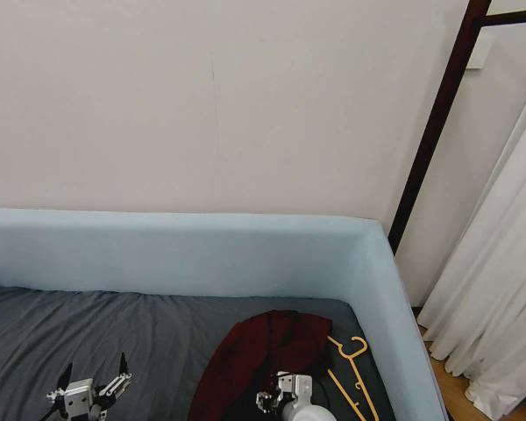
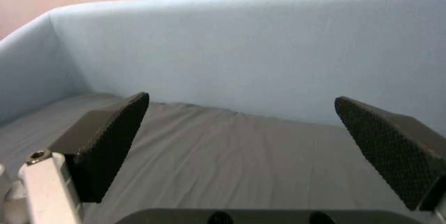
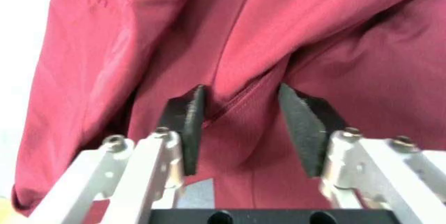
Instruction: Pick up the clothes from the sofa and hang them on the clothes hanger.
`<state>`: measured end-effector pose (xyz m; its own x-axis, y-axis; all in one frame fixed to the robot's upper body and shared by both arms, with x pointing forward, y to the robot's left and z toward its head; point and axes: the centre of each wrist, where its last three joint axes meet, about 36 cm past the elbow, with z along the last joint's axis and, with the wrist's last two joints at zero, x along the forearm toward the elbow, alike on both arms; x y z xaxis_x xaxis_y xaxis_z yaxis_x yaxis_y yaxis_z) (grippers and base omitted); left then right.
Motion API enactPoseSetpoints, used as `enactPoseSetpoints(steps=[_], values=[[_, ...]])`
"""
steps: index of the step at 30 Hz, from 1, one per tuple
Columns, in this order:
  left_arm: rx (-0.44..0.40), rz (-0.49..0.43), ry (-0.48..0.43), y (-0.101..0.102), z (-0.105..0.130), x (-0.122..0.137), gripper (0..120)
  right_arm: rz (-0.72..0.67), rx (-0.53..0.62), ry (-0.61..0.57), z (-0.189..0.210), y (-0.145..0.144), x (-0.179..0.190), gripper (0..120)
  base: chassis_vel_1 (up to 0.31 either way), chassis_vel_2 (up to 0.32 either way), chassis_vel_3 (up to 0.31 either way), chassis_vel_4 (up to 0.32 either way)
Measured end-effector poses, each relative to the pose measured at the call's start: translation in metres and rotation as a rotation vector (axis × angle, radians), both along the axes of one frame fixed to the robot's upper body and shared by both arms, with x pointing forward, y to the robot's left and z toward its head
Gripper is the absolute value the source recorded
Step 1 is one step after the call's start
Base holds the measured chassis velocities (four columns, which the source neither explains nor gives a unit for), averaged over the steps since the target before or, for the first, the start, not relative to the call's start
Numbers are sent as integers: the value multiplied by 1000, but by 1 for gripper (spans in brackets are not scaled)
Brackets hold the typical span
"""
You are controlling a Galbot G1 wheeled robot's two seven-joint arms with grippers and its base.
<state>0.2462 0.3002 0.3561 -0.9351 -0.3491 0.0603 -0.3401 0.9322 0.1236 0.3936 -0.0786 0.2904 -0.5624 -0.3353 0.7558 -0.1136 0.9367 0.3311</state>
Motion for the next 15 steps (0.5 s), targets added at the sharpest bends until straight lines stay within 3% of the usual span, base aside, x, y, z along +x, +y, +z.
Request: enactPoseSetpoints(steps=[1, 9, 15], values=[[0, 0, 0, 0, 0, 0, 100, 0, 0, 0, 0, 0, 0, 39, 0, 0, 0, 0], [0, 7, 2, 1, -3, 0, 100, 38, 15, -51, -7, -1, -2, 5, 0, 0, 0, 0], [0, 12, 2, 2, -5, 1, 100, 56, 32, -138, -7, -9, -1, 0, 0, 0, 0, 0]])
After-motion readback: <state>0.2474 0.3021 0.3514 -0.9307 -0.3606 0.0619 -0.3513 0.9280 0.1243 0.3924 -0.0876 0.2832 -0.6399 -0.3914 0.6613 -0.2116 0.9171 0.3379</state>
